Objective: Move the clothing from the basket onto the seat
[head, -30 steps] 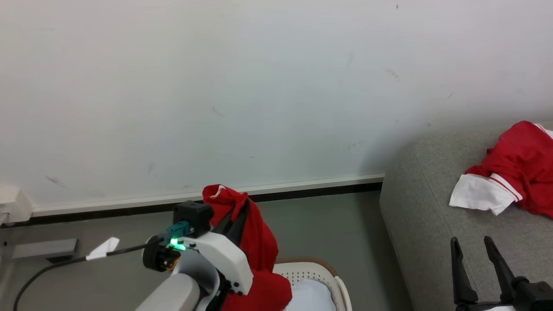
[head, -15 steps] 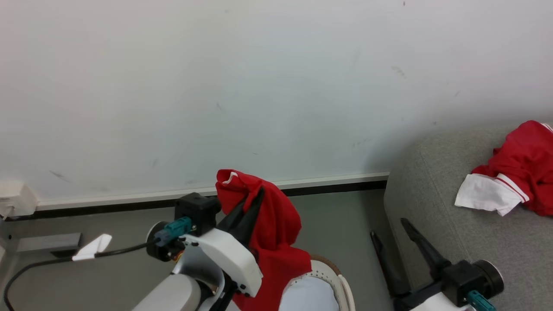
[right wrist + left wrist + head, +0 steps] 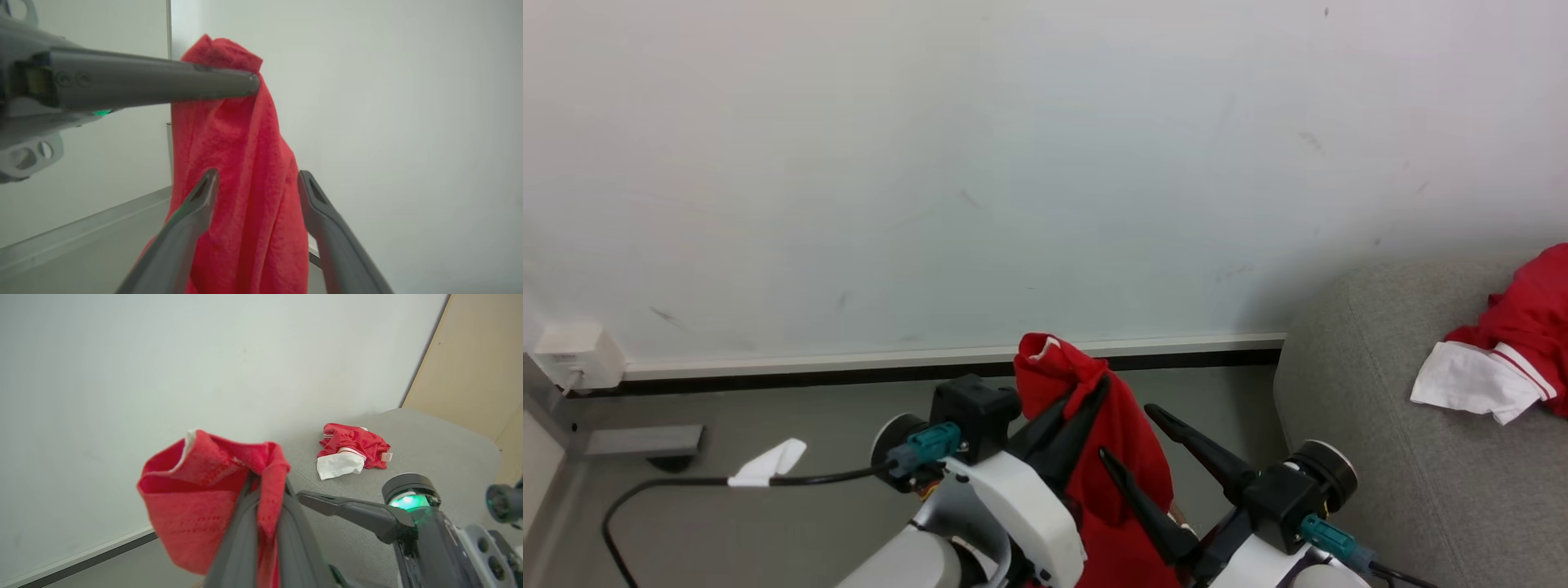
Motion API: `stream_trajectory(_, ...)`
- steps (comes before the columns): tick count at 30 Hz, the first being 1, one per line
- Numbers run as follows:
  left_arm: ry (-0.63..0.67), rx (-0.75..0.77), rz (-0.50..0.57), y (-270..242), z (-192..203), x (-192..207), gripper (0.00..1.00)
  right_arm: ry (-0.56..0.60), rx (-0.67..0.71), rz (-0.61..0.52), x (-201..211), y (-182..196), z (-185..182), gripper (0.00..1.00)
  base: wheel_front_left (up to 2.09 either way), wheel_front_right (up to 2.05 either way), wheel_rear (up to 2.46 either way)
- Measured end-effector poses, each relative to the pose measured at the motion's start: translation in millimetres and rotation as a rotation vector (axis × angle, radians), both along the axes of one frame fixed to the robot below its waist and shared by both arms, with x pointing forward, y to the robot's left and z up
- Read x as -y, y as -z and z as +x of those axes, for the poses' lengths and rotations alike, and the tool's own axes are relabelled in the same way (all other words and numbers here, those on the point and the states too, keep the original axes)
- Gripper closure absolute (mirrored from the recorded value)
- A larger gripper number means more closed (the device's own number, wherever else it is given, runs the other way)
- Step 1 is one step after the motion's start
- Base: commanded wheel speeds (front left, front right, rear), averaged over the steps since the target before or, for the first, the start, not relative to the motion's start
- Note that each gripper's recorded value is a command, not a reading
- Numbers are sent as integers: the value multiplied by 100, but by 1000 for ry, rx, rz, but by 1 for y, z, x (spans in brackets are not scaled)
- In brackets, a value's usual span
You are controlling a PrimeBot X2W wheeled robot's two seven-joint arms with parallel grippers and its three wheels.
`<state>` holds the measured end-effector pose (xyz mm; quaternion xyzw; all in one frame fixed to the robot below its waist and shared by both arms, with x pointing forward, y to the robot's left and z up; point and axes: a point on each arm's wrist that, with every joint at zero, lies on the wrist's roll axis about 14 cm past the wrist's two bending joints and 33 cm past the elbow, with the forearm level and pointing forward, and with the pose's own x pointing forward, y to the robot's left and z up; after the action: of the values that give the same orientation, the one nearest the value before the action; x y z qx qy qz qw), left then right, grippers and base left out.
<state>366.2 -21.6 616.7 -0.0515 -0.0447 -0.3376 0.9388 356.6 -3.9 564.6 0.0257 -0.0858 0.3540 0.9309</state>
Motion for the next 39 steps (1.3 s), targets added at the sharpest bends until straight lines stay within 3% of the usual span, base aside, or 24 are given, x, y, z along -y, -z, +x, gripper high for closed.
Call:
stream_trajectory(8,70,8,-7,-7,-19,12,100,-38,-98,30,-16,16,1,0,0,0,0)
stream_trajectory(9,73,7,-5,-7,-20,12,100,-46,-105,29,-18,17,0,4,0,0,0)
stream_trajectory(10,74,8,-7,-8,-21,12,100,-48,-114,41,-19,16,1,57,0,0,0)
stream_trajectory(11,75,8,-7,-8,-22,12,100,-49,-122,57,-20,15,2,92,0,0,0)
stream_trajectory(12,80,9,-5,-8,-23,12,100,-49,-128,63,-21,15,3,100,0,0,0)
stream_trajectory(19,77,-7,8,-2,-23,10,100,-30,-135,118,-14,4,9,100,0,0,0)
stream_trajectory(21,65,-7,3,-1,-21,8,39,-15,-129,132,-8,0,11,100,0,0,0)
stream_trajectory(22,62,-6,-1,-1,-20,8,0,-4,-124,139,-4,-2,13,100,0,0,0)
stream_trajectory(31,60,-46,-12,21,-10,16,0,133,-61,159,53,-19,29,100,0,0,0)
stream_trajectory(39,154,-72,-11,38,-15,48,0,278,-6,173,110,-31,29,100,0,0,0)
